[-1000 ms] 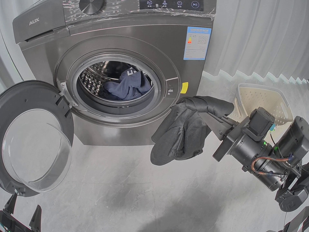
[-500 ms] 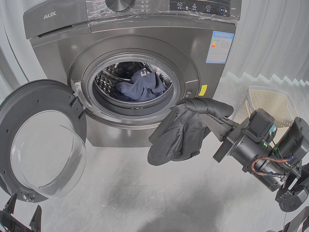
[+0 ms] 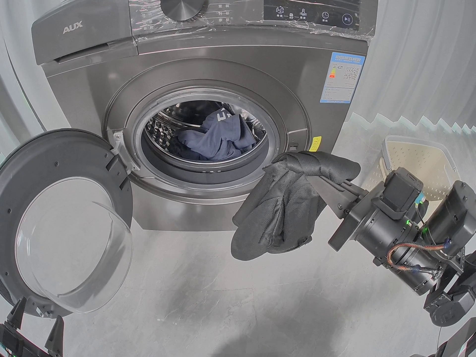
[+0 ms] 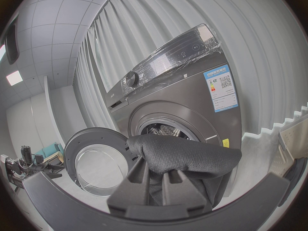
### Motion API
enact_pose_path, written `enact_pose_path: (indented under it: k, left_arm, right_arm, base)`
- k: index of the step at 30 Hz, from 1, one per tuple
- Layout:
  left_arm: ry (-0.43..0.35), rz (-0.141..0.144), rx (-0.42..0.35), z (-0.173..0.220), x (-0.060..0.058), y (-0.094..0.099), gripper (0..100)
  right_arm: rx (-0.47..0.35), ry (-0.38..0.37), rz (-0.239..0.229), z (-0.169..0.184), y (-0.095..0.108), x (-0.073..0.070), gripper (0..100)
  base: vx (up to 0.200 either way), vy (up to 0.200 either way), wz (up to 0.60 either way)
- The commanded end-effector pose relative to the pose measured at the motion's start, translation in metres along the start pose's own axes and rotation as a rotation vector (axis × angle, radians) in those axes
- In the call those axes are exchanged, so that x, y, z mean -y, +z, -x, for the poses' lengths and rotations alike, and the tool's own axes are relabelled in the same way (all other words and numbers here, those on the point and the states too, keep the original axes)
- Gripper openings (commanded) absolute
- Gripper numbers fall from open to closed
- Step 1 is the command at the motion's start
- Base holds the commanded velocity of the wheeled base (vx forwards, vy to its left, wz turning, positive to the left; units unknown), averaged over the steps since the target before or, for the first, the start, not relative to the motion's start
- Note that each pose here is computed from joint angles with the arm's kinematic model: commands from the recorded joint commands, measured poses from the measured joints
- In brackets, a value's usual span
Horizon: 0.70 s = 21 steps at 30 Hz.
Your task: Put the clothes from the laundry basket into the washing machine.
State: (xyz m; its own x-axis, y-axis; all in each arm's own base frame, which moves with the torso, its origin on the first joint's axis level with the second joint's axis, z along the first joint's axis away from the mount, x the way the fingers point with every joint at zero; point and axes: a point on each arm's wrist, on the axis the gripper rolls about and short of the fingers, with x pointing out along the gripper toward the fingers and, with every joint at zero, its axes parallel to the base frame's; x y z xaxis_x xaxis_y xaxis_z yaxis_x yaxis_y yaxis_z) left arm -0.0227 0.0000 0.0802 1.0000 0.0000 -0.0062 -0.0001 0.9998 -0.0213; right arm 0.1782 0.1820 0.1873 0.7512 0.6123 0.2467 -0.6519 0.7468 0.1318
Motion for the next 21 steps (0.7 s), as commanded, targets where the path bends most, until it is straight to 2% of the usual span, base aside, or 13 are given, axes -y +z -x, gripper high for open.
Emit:
enact_pose_path:
  k: [1,3,12,21]
  left_arm:
    - [0.0,0.0,-0.005,-0.0003,-0.0001,-0.0048,100]
    - [0.0,0.0,-0.005,-0.0003,-0.0001,-0.0048,100]
    - [0.0,-0.003,-0.005,-0.0003,-0.0001,-0.0048,100]
    - [0.006,-0.006,-0.001,-0.0002,-0.0002,-0.0047,100]
  right_arm:
    - [0.002,0.001,0.0,0.0001,0.0004,-0.0001,0]
    - [0.002,0.0,0.0,0.0001,0.0004,-0.0001,0]
    - [-0.004,0.002,0.0,0.0004,-0.0008,-0.0003,0]
    - [-0.008,0.006,-0.001,0.0006,-0.0017,-0.0014,0]
  base:
    - [0.0,0.0,0.0]
    - [0.0,0.0,0.0]
    - [0.0,0.2,0.0]
    - [0.0,0.0,0.0]
